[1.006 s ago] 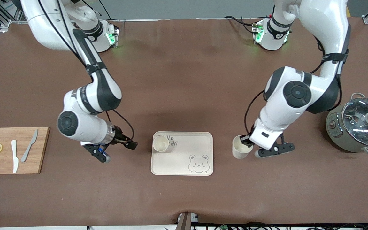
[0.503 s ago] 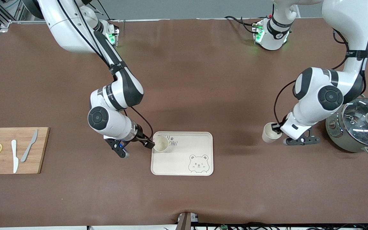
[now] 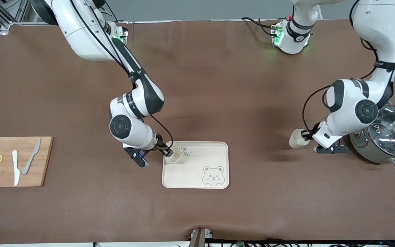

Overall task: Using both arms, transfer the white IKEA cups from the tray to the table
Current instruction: 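Set the cup down beside the pot while the right gripper lifts its cup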

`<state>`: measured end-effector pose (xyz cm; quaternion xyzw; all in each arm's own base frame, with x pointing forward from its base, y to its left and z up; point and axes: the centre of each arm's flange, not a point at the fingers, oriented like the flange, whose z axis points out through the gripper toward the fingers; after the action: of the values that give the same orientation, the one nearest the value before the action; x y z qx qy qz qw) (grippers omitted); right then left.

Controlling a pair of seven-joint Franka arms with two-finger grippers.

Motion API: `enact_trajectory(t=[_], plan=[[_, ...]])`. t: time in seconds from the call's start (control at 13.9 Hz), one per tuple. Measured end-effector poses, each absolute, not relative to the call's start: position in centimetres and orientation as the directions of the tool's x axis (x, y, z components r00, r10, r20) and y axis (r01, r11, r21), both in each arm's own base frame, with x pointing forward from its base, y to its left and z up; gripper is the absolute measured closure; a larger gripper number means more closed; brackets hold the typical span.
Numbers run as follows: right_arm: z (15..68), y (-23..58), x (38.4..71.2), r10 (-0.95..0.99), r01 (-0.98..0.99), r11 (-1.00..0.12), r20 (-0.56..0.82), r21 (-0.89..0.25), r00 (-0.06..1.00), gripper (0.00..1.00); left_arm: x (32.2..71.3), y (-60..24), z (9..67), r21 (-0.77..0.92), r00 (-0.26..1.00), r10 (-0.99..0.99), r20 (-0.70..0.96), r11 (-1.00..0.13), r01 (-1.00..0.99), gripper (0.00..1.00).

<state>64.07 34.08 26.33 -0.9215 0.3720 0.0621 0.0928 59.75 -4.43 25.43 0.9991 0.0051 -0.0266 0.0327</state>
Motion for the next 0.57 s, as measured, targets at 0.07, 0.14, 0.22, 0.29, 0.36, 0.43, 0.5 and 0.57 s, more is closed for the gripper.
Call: enact_trajectory(t=[0.07, 0.14, 0.22, 0.29, 0.36, 0.43, 0.5, 0.57], plan=[[26.2, 34.1, 64.2, -0.675, -0.698, -0.704, -0.178, -0.135, 0.716, 0.39, 59.8, -4.6, 24.7, 0.071, 0.998, 0.010, -0.063, -0.997, 0.015, 0.97], [26.0, 34.3, 64.2, -0.677, -0.698, -0.701, -0.173, -0.143, 0.715, 0.45, 59.8, -4.7, 24.2, 0.074, 0.997, 0.011, -0.070, -0.997, 0.016, 0.97], [25.8, 34.5, 64.2, -0.684, -0.705, -0.694, -0.172, -0.146, 0.709, 0.52, 60.0, -4.7, 23.8, 0.076, 0.997, 0.012, -0.073, -0.997, 0.017, 0.96], [25.5, 34.7, 64.1, -0.691, -0.712, -0.687, -0.173, -0.144, 0.702, 0.52, 60.3, -4.7, 23.6, 0.077, 0.997, 0.013, -0.073, -0.997, 0.018, 0.95], [25.3, 34.9, 64.0, -0.694, -0.716, -0.684, -0.174, -0.142, 0.698, 0.59, 60.6, -4.7, 23.7, 0.079, 0.998, 0.014, -0.067, -0.997, 0.019, 0.88], [25.2, 35.0, 63.9, -0.695, -0.716, -0.683, -0.174, -0.141, 0.697, 0.69, 60.9, -4.7, 24.0, 0.081, 0.998, 0.016, -0.058, -0.997, 0.020, 0.76], [25.2, 35.0, 63.9, -0.696, -0.717, -0.683, -0.175, -0.141, 0.697, 0.79, 61.4, -4.7, 24.7, 0.083, 0.999, 0.016, -0.043, -0.996, 0.020, 0.67], [25.3, 35.0, 64.0, -0.696, -0.717, -0.682, -0.174, -0.142, 0.697, 0.93, 62.0, -4.8, 25.7, 0.085, 0.999, 0.016, -0.029, -0.996, 0.018, 0.58]])
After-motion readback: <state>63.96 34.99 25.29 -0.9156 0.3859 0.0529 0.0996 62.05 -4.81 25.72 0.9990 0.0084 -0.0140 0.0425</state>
